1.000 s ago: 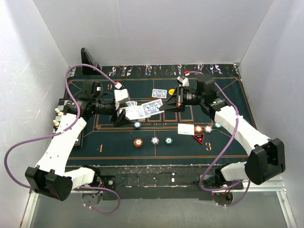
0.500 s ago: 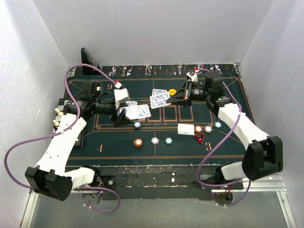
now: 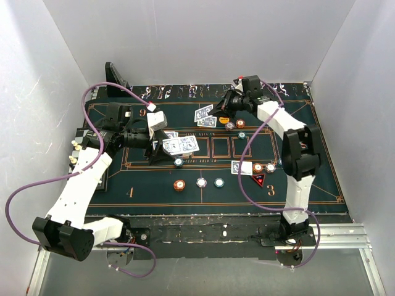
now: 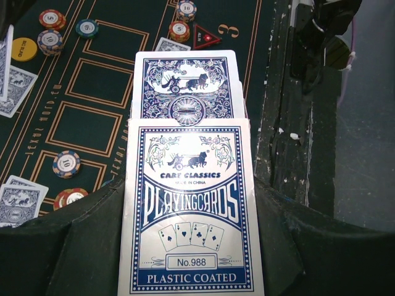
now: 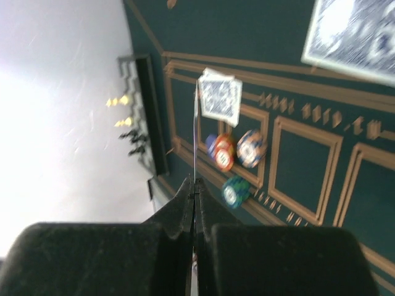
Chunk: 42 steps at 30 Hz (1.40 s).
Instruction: Distribute texas hold em gaming equipment
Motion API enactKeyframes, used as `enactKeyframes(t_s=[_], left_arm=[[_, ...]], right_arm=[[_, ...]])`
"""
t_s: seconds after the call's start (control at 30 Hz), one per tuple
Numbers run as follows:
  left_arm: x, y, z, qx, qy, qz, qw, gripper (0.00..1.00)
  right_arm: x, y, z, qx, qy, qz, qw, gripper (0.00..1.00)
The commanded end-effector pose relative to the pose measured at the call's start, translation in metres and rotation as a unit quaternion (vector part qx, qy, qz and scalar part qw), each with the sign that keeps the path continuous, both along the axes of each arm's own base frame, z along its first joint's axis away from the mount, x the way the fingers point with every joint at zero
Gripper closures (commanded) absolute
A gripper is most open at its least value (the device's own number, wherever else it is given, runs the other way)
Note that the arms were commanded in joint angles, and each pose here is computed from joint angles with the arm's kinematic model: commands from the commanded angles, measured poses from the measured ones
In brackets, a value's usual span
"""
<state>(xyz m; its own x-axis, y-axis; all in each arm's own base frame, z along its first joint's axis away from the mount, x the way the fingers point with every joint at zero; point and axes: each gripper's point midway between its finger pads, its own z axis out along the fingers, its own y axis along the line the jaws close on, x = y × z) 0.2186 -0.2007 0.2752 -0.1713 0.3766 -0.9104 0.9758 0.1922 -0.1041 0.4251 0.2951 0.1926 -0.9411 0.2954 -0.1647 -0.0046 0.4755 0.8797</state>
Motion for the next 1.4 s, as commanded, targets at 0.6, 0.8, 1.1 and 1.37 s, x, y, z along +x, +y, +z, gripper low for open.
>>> enactKeyframes(t_s=[0.6,0.8,1.1,1.37], left_arm=[[0.0,-0.008,0.028,-0.045,-0.021,-0.005,0.999,1.0],[-0.001,-0.006,0.02,-0.035,-0.028,-0.006,0.999,1.0],[0.002,-0.006,0.017,-0.032,-0.033,-0.008,0.999,1.0],[0.004,-0.006,0.013,-0.029,-0.035,-0.01,0.999,1.0]], right_arm=[[0.06,-0.005,-0.109,-0.129,0.081,-0.089,0.984,0.75],[0.065,-0.012,-0.078,-0.151,0.067,-0.079,0.983,0.52],[0.02,-0.018,0.006,-0.119,0.021,-0.062,0.991,0.38],[-0.091,-0.016,0.104,0.033,-0.07,0.009,0.997,0.16]])
